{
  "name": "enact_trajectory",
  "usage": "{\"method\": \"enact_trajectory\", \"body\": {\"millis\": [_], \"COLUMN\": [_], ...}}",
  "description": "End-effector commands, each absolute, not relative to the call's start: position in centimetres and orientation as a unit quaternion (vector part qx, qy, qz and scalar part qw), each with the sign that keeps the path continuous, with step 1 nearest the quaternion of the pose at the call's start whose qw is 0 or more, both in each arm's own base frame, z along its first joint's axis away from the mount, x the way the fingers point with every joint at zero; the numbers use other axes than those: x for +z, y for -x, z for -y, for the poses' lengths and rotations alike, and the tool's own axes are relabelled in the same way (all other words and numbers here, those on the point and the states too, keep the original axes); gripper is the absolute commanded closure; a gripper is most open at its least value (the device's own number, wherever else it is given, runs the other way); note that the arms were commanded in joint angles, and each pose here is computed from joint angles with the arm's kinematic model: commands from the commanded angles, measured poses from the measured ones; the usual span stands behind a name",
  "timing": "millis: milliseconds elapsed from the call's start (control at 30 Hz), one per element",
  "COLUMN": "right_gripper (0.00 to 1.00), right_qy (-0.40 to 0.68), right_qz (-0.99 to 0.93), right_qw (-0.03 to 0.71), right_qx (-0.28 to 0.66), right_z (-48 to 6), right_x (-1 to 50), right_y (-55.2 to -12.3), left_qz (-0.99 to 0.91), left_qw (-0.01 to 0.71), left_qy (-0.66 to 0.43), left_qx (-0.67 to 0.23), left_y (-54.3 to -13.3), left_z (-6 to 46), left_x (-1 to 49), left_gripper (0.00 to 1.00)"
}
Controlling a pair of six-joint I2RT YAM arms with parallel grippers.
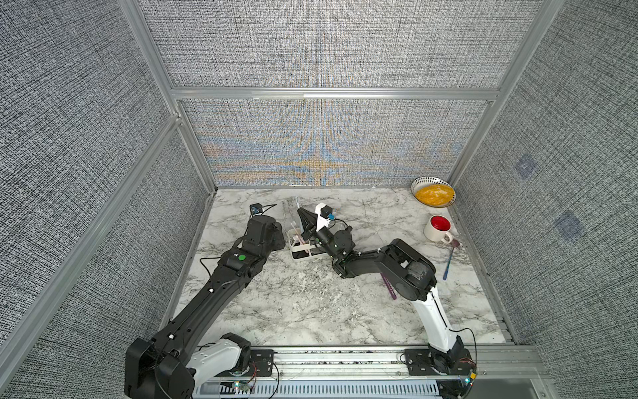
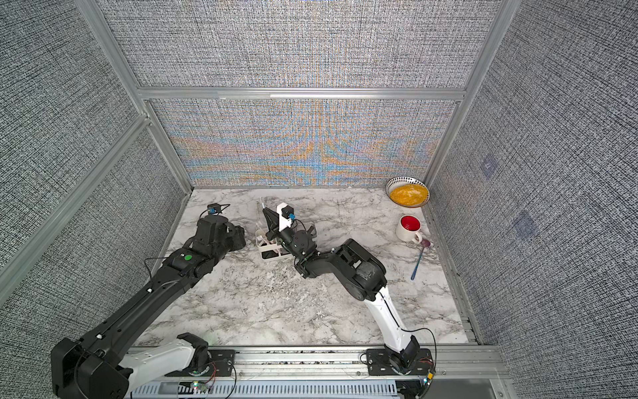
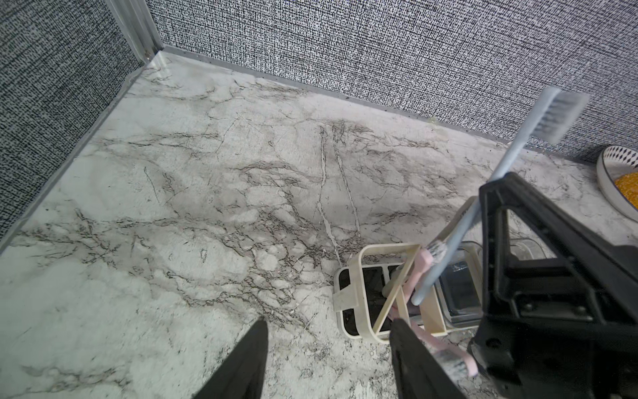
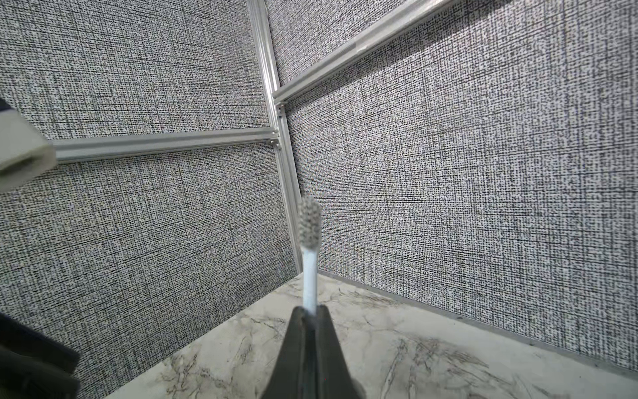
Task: Place the toothbrush into the toothbrush holder
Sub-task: Place the toothbrush in the toothbrush holder.
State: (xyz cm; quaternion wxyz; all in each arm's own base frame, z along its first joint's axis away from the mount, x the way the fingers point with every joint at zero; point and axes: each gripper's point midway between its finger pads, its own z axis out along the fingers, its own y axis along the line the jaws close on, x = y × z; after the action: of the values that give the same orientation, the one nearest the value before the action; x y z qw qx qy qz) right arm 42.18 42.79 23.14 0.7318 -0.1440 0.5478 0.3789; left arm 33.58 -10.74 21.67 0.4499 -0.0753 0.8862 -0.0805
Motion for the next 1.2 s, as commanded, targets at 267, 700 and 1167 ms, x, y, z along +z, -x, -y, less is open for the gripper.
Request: {"method": "enact_trajectory", "body": {"millis": [267,700,1167], "right_gripper": [0.95,0.81,0.55], "right_qy": [0.131,0.138,0.167], "right_qz": [-0.525,-0.531,-0.553], "right_qw": [0.763,0.76,0.747], "right_qx": [0.353,0.348,0.329], "right_z": [-41.9,-41.9,-38.6], "right_x": [22.9,21.6,25.7], "right_y": [-41.2,-40.4,-37.0], "left_qz": [-0.885,-0.885,-0.886], "left_qw": [0.452,0.452,0.45], "left_qy": [0.072,0.071,0.075], "left_qx": [-0.083,-0.08,-0.081], "left_y": [-34.4,-34.3,-34.1], "left_z": [11.2,11.0,11.0], "left_x": [21.7,21.7,21.3], "left_gripper": [0.41,0.41,0.41]}}
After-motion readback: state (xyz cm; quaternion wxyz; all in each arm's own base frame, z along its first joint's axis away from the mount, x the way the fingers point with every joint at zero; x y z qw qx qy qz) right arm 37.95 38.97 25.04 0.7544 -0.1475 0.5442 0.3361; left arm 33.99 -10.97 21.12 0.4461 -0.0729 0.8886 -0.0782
